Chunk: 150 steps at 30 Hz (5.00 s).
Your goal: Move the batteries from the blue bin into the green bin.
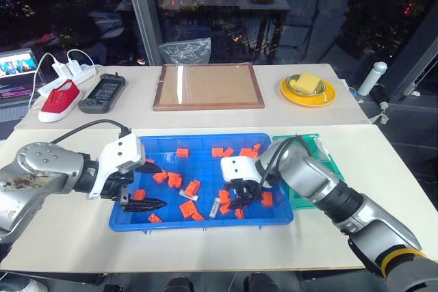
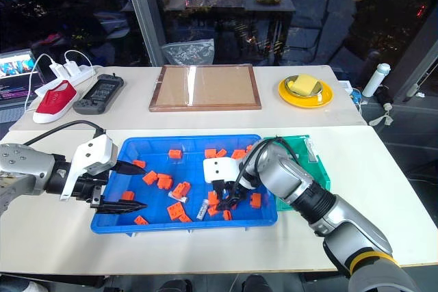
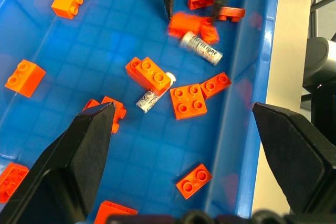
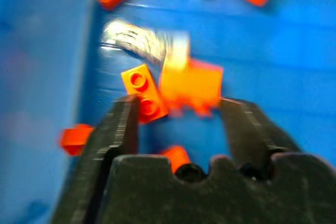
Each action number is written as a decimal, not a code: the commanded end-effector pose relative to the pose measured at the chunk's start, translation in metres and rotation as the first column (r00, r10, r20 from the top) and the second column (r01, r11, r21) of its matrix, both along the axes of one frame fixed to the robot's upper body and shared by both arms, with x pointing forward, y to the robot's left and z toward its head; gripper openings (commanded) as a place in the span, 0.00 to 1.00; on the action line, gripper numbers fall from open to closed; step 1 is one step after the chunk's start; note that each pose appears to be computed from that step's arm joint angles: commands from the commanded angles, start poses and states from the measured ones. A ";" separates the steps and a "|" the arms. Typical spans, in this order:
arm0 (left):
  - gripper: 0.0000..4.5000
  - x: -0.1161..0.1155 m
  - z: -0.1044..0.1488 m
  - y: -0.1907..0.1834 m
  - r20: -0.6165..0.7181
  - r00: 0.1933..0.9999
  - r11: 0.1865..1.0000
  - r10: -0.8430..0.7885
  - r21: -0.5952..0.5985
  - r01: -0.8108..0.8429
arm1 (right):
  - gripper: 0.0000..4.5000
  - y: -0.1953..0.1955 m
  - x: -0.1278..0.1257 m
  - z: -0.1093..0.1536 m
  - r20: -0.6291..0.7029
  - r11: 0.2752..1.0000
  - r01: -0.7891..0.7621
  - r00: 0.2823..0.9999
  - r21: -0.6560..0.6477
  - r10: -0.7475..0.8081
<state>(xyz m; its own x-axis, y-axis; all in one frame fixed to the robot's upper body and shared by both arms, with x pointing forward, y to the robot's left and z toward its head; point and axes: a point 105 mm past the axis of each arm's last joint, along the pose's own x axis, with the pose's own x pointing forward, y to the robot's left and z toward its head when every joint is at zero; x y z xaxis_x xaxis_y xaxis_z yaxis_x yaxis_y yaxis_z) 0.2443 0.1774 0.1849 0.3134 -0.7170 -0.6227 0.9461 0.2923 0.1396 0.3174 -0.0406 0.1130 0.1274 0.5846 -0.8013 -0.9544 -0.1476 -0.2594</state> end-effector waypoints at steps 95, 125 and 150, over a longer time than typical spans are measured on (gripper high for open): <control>1.00 -0.005 0.011 0.005 0.029 0.999 1.000 0.014 0.027 -0.015 | 0.06 -0.014 -0.040 0.069 -0.072 0.951 -0.186 0.975 0.248 0.210; 1.00 0.026 0.012 -0.006 0.115 0.992 0.999 -0.042 0.012 0.041 | 0.62 -0.188 0.038 0.103 0.138 0.807 0.557 0.799 0.195 -0.585; 1.00 -0.010 0.013 0.039 0.084 0.979 0.982 0.188 0.012 -0.189 | 0.98 0.050 -0.011 0.052 0.039 0.932 -0.083 0.996 0.353 0.074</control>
<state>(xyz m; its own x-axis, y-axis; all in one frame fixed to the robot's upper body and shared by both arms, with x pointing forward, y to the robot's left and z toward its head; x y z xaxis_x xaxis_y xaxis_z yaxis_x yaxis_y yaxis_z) 0.2383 0.2189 0.1896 0.4807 -0.6205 -0.6196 0.8621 0.4637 0.2045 0.3039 0.0033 0.1603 0.0539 0.8276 -0.5587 -0.9562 -0.1183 -0.2676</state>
